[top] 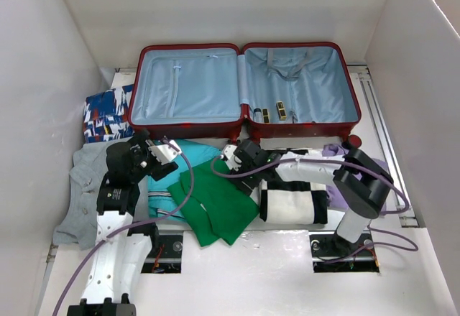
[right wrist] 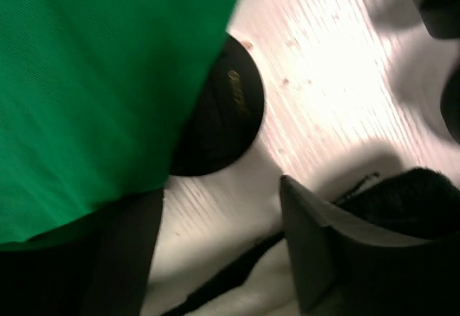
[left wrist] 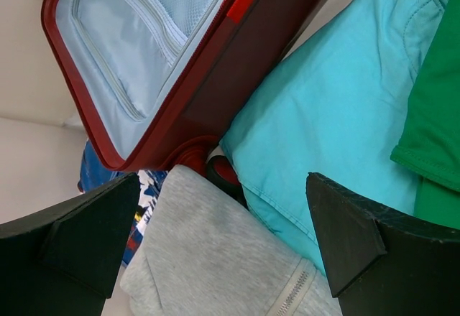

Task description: Pack the luggage

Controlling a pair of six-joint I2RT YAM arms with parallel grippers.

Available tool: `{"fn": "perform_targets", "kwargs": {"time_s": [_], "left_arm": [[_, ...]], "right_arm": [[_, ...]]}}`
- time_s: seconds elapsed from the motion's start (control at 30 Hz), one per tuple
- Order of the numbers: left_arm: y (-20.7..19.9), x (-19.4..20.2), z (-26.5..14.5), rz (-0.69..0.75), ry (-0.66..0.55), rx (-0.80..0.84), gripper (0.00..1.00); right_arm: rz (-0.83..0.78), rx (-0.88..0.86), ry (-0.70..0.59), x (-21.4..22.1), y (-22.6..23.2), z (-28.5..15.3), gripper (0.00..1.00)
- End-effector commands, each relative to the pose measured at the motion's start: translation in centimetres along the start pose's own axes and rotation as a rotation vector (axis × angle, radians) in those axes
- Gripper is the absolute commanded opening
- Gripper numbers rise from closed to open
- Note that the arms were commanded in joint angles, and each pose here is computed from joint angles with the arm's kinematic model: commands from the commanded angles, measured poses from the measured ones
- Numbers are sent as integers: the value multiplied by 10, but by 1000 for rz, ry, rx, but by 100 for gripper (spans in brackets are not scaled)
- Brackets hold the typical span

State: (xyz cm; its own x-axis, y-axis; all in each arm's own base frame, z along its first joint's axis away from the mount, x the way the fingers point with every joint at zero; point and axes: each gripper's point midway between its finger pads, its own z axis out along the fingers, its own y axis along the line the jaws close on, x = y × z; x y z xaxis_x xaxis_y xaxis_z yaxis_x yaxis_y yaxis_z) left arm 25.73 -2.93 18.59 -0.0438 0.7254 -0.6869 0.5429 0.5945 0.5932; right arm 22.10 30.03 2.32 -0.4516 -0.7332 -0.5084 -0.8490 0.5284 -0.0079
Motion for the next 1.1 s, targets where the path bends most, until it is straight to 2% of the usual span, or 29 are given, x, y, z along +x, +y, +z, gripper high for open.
{"fn": "perform_targets", "kwargs": {"time_s": [0.0, 0.07, 0.17, 0.33, 0.6, 0.77, 0.83, 0.93, 1.07], "left_arm": [[-4, 0, 1, -15, -7, 5, 99], [-3, -2, -1, -23, -8, 4, 99], [-3, -2, -1, -23, -8, 4, 99], [-2, 0, -1, -24, -1, -2, 99], [2, -2, -4, -10, 1, -14, 99], [2, -1, -6, 2, 9, -19, 99], [3, 1, -7, 11, 16, -25, 99], [3, 1, -7, 11, 16, -25, 99], [4, -2, -6, 15, 4, -25, 99]], "right_arm": [[-33, 37, -75, -23, -2, 9, 72], [-41, 32, -77, -27, 1, 12, 81], [-103, -5, -116, -42, 16, 11, 100], [-118, -40, -163, -60, 27, 13, 100], [-93, -67, -133, -65, 28, 42, 98], [-3, -39, -123, -58, 11, 35, 83], [16, -20, -106, -51, 5, 26, 83], [18, -14, -51, -38, 5, 21, 89], [9, -34, -43, -36, 8, 20, 89]]}}
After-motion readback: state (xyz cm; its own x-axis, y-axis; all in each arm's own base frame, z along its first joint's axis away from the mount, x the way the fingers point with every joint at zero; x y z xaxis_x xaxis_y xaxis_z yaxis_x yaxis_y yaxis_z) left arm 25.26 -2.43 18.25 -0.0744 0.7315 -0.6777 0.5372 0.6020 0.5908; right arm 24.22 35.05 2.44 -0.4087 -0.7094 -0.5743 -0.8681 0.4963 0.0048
